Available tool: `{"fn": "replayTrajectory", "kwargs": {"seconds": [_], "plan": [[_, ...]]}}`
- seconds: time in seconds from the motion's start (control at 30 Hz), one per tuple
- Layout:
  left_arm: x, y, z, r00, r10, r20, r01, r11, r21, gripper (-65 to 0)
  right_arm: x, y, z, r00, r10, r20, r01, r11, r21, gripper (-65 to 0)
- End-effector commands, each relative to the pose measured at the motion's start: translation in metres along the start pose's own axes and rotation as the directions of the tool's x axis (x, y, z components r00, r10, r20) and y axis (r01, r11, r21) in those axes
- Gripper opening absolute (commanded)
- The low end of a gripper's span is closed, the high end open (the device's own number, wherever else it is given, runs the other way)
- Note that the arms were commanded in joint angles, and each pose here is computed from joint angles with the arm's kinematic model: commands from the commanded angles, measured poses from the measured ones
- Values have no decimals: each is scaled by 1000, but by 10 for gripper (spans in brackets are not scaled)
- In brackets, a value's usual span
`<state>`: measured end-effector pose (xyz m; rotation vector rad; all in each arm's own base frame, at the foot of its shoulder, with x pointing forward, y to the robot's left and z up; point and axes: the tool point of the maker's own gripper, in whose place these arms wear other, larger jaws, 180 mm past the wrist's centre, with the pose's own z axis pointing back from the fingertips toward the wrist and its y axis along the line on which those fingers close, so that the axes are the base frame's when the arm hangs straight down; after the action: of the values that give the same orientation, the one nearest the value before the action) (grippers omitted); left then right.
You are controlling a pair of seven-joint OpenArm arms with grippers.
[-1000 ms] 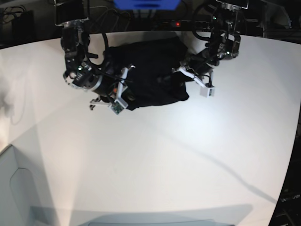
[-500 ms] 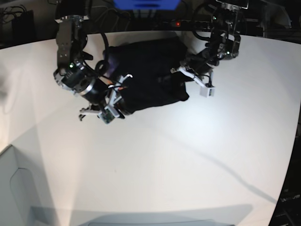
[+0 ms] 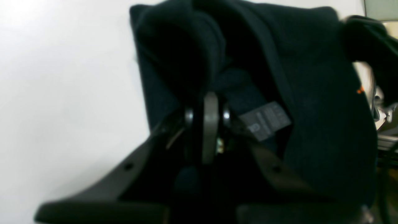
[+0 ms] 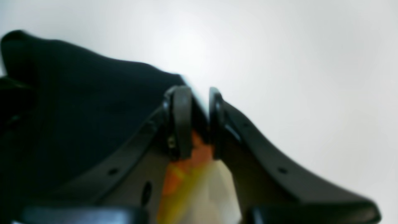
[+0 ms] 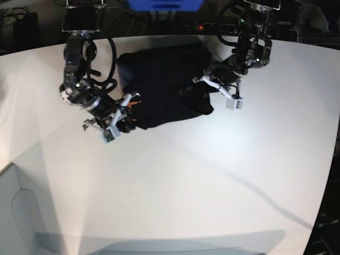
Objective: Fold the T-shirt properly
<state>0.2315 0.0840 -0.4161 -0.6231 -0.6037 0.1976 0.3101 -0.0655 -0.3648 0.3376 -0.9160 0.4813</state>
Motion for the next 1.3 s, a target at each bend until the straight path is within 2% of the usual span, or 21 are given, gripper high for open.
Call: {"fn": "replayTrajectory", "kwargs": {"seconds": [0.0, 0.17, 0.37, 0.53, 0.73, 1.07, 1.17, 1.27], "plan": [[0, 3, 2, 1000, -15, -6, 15, 1000, 13, -650, 27, -1, 13, 995, 30, 95, -29, 1000, -9, -565], [0, 3, 2, 1000, -15, -6, 15, 1000, 13, -650, 41, 17, 51, 988, 109, 106, -103, 993, -53, -563], [1, 1, 3, 1000, -18, -2, 18, 1000, 8, -650, 3, 66, 57, 996, 74, 40, -77, 995, 59, -565], [2, 0, 3, 1000, -18, -1, 18, 1000, 8, -650, -20, 84, 61, 1000, 29, 11, -30, 995, 100, -565], [1, 1, 3, 1000, -17, -3, 17, 1000, 10, -650, -55, 85, 55, 999, -15, -51, 21, 992, 128, -565], [4, 10, 10, 999, -47, -16, 47, 999, 25, -645, -66, 73, 51, 998, -13, -56, 20, 992, 123, -565], [8, 18, 14, 998, -59, -16, 59, 997, 45, -572, -63, 71, 50, 999, -10, -51, 16, 992, 122, -565], [13, 12, 19, 998, -70, -8, 70, 997, 24, -397, -63, 71, 50, 999, -9, -49, 15, 993, 121, -565]]}}
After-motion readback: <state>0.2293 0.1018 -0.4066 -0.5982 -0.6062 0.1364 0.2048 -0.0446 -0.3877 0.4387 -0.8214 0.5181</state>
